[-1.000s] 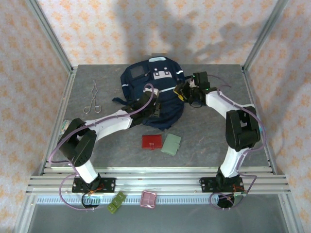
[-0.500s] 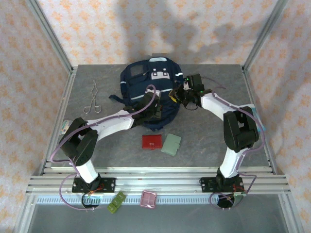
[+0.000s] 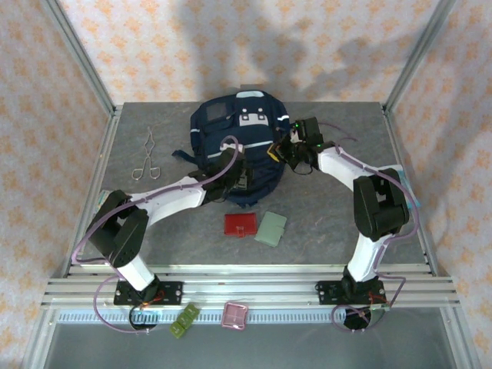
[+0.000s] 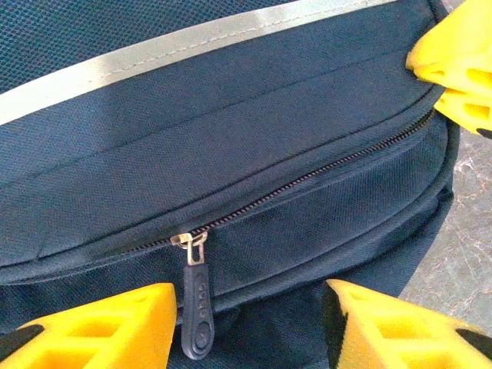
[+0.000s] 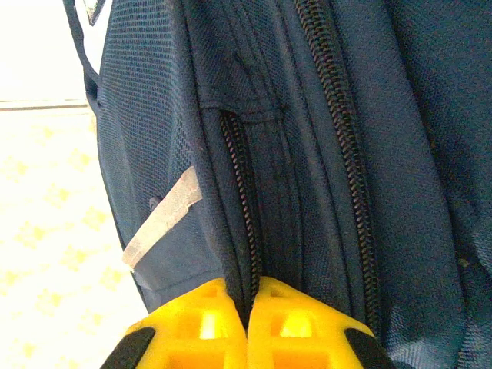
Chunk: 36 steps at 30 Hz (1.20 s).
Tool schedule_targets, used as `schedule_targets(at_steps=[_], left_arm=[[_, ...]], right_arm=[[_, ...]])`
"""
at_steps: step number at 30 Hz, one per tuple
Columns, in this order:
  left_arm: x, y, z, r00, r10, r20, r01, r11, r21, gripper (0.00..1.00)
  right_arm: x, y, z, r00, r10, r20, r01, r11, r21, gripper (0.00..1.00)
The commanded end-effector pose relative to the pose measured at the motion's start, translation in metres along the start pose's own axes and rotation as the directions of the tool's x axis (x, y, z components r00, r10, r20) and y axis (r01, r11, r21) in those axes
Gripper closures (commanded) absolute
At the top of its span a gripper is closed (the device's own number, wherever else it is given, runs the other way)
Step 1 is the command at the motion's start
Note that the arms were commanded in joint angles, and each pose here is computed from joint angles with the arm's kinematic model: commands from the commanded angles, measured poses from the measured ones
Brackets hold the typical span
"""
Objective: Pack books, pencil case, and school supplies into a backpack
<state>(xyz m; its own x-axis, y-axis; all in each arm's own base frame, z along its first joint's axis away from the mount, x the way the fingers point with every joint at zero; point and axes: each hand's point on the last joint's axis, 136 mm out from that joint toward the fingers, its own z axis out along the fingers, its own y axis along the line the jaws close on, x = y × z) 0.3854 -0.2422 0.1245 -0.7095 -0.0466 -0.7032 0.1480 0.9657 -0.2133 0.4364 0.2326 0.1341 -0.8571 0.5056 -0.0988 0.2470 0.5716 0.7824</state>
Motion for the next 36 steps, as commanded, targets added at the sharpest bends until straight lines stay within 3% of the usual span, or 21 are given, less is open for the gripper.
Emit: schedule_targets(at_steps=[1, 6, 10, 15, 18, 21, 23, 25, 31, 36], left_arm=[[0.0, -0.001, 0.007, 1.0, -0.021, -0.018, 0.021, 1.0, 0.012, 0.47], [-0.012, 0.002, -0.002, 0.999, -0.027, 0.022, 0.027, 1.0, -0.004, 0.44], [0.0, 0.013, 0.008, 0.999, -0.009, -0.032, 0.007, 0.998, -0.063, 0.42], [0.01, 0.011, 0.021, 0.999, -0.014, -0.052, 0.011, 0.999, -0.049, 0.43], [0.011, 0.013, 0.03, 0.998, -0.008, -0.055, 0.004, 0.998, -0.067, 0.51], [0.01, 0.014, 0.035, 0.999, 0.004, -0.051, -0.008, 0.997, -0.081, 0.72], [0.009, 0.016, 0.036, 0.999, 0.007, -0.045, -0.011, 0.996, -0.089, 0.81], [0.009, 0.02, 0.036, 0.999, 0.013, -0.052, -0.018, 0.995, -0.099, 1.0], [0.012, 0.043, 0.021, 0.997, 0.038, -0.062, -0.048, 0.986, -0.161, 1.0], [0.016, 0.09, 0.003, 0.998, 0.004, -0.057, -0.018, 0.97, -0.242, 1.0]], right_arm=[[-0.008, 0.022, -0.004, 0.999, -0.04, 0.035, 0.041, 0.998, -0.052, 0.99], [-0.007, 0.022, -0.004, 0.999, -0.04, 0.034, 0.041, 0.998, -0.057, 0.99], [-0.007, 0.026, -0.005, 0.999, -0.042, 0.034, 0.045, 0.996, -0.071, 1.0], [-0.007, 0.028, -0.008, 0.998, -0.049, 0.037, 0.051, 0.996, -0.077, 1.0], [-0.007, 0.028, -0.009, 0.998, -0.047, 0.04, 0.05, 0.996, -0.078, 1.0], [-0.006, 0.027, -0.009, 0.998, -0.046, 0.039, 0.049, 0.996, -0.08, 1.0], [-0.005, 0.027, -0.01, 0.998, -0.048, 0.043, 0.051, 0.996, -0.079, 1.0], [-0.006, 0.026, -0.011, 0.998, -0.05, 0.046, 0.053, 0.996, -0.075, 1.0], [-0.01, 0.021, -0.01, 0.998, -0.043, 0.053, 0.046, 0.997, -0.068, 1.0], [-0.021, 0.018, -0.018, 0.996, -0.034, 0.088, 0.04, 0.997, -0.063, 1.0]])
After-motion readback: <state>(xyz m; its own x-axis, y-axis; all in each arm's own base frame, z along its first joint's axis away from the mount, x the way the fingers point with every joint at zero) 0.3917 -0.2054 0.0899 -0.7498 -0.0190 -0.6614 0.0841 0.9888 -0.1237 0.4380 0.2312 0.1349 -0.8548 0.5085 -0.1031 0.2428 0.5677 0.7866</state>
